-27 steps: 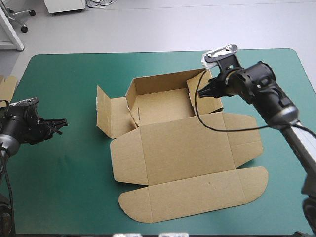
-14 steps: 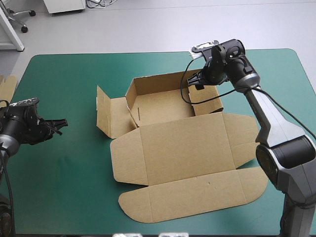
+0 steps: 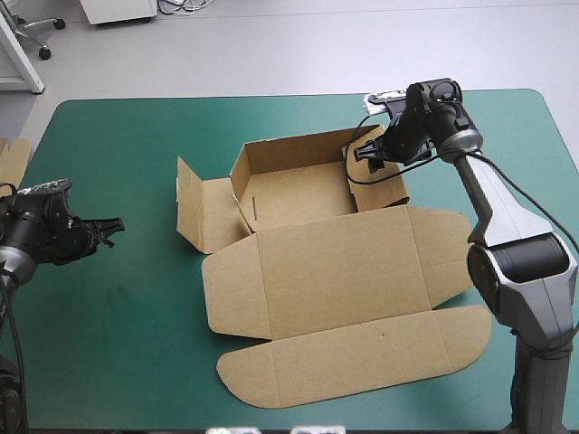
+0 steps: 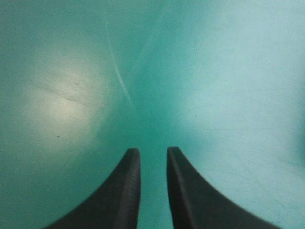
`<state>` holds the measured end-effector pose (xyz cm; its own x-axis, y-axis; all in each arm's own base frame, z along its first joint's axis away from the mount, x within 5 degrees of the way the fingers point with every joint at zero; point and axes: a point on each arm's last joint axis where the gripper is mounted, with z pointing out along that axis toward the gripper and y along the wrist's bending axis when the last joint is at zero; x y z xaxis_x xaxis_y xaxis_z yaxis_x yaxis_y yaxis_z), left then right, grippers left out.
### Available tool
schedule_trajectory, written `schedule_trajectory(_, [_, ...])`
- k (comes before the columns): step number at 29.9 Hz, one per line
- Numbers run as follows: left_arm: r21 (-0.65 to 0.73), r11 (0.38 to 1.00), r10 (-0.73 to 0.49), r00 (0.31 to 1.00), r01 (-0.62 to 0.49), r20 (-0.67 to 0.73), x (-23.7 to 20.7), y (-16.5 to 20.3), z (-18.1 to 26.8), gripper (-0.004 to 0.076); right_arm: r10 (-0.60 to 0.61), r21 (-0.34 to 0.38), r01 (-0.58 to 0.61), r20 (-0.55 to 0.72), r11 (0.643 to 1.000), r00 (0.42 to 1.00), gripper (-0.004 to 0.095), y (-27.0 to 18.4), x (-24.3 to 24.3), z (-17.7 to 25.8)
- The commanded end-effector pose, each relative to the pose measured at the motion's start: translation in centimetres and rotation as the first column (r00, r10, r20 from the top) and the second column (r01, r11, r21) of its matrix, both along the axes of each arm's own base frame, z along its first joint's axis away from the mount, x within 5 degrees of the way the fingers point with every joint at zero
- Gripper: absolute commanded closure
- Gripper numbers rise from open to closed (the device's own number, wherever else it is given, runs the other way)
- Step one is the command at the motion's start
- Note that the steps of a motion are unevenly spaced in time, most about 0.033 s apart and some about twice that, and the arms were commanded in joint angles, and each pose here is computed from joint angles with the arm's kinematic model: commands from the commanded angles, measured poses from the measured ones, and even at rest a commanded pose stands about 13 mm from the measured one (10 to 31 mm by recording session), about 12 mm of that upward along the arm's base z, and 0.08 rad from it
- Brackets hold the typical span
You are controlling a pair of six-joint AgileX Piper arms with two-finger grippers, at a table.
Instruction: Fold the box
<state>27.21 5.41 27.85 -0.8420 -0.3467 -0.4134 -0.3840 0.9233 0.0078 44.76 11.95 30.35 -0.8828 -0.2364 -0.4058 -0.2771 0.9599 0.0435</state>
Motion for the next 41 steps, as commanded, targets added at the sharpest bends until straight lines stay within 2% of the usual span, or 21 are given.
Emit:
schedule_trajectory(1, [0.016, 1.0, -0.003, 0.996, 0.002, 0.085, 0.0, 0.0, 1.8, 0.058, 0.013, 0.02, -0.015, 0.097, 1.0, 0.995, 0.0347, -0.1, -0.2, 2.5])
schedule_trajectory(7, [0.017, 1.0, -0.004, 0.996, 0.003, 0.084, 0.0, 0.0, 1.8, 0.058, 0.039, 0.029, -0.041, 0.055, 0.999, 0.998, 0.0392, 0.6, 0.6, 0.3])
schedule_trajectory(9, [0.017, 1.0, -0.004, 0.996, 0.003, 0.084, 0.0, 0.0, 1.8, 0.058, 0.043, 0.005, -0.043, 0.05, 0.999, 0.998, 0.0408, 0.7, 0.8, -0.2])
schedule_trajectory(12, [0.017, 1.0, -0.005, 0.996, 0.003, 0.088, 0.0, 0.0, 1.8, 0.058, 0.033, -0.021, -0.032, 0.042, 0.999, 0.999, 0.049, 0.5, 0.9, -0.5])
schedule_trajectory(21, [0.019, 1.0, -0.007, 0.996, 0.006, 0.088, 0.0, 0.0, 1.8, 0.058, 0.026, -0.04, -0.024, 0.041, 0.999, 0.999, 0.0944, 0.2, 0.9, -0.6])
schedule_trajectory(27, [0.02, 1.0, -0.009, 0.996, 0.008, 0.087, 0.0, 0.0, 1.8, 0.058, -0.03, -0.079, 0.033, 0.037, 0.996, 0.999, 0.0938, -1.1, 0.9, -0.2])
schedule_trajectory(31, [0.03, 0.999, -0.029, 0.996, 0.027, 0.083, 0.0, 0.0, 1.8, 0.058, -0.046, -0.048, 0.049, 0.067, 0.998, 0.997, 0.0938, -1.9, 0.1, 1.8])
schedule_trajectory(34, [0.034, 0.999, -0.035, 0.995, 0.032, 0.094, 0.1, 0.0, 1.9, 0.058, -0.053, -0.019, 0.056, 0.135, 0.998, 0.989, 0.0938, -2.8, -1.0, 4.7])
schedule_trajectory(41, [0.081, 0.995, -0.067, 0.992, 0.059, 0.109, 0.3, 0.3, 2.0, 0.058, -0.066, 0.088, 0.044, 0.263, 0.995, 0.963, 0.0938, -4.9, -4.4, 11.0])
